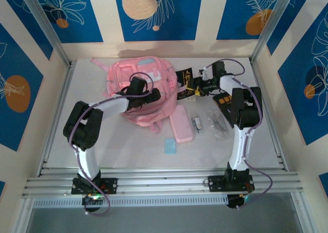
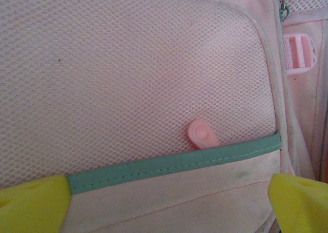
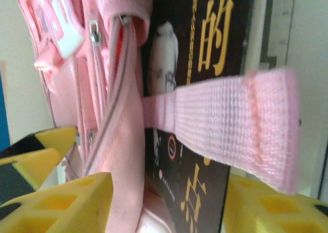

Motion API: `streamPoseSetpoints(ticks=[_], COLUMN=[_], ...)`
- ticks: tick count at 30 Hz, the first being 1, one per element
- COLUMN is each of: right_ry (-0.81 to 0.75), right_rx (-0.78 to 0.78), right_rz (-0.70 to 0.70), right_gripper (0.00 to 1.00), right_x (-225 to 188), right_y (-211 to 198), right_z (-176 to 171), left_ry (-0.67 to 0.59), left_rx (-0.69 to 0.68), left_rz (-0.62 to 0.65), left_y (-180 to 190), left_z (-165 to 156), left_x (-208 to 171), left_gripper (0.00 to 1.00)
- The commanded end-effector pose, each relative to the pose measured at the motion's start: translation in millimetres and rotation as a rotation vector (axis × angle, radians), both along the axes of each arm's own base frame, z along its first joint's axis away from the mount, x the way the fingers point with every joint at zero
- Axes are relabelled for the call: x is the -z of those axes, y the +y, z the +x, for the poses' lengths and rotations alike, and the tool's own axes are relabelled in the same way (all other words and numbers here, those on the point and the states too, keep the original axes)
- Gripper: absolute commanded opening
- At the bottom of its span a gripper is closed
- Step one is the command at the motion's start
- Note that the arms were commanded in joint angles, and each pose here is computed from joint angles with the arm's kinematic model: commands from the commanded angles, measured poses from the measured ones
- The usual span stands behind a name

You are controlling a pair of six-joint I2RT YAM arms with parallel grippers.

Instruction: Pack the student bag

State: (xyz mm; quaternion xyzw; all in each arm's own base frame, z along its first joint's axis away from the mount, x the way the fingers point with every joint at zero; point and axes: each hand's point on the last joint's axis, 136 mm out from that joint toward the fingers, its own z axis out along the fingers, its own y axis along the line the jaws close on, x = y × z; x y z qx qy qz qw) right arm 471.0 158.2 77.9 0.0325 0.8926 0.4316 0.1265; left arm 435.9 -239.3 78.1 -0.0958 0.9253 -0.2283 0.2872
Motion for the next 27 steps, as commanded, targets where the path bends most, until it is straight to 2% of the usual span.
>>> streamPoseSetpoints(ticks=[1,7,10,12,18,27], right_ry=[-0.02,-0.004,0.001,0.008,0.025,-0.033], right_rx=[-0.033,-0.012,-0.004,0.005,0.045,0.145], right_rz=[0.023,-0.005,-0.003,-0.013,-0.016,-0.01], right_gripper=[0.58,0.33,0.33,0.28,0.0,0.0], right_x=[-16.5,-7.7,-7.9,-6.2,-9.0,-61.5], right_y=[13.0,8.8,9.0,8.2,1.5,-41.4], right_z=[-18.7,-18.0,-15.3,-14.2,-14.0,-23.6], left_ry=[0.094,0.089,0.087,0.088,0.088,0.027], left_rx=[-0.019,-0.019,-0.023,-0.029,-0.036,-0.012], left_rz=[0.013,0.012,0.015,0.018,0.018,-0.033], left_y=[10.4,11.1,12.1,13.8,17.4,10.8], left_z=[-8.0,-7.5,-7.7,-8.3,-8.1,-3.0], left_x=[31.5,29.6,29.3,30.6,30.9,-3.8], left_gripper=[1.0,1.0,1.0,1.0,1.0,1.0])
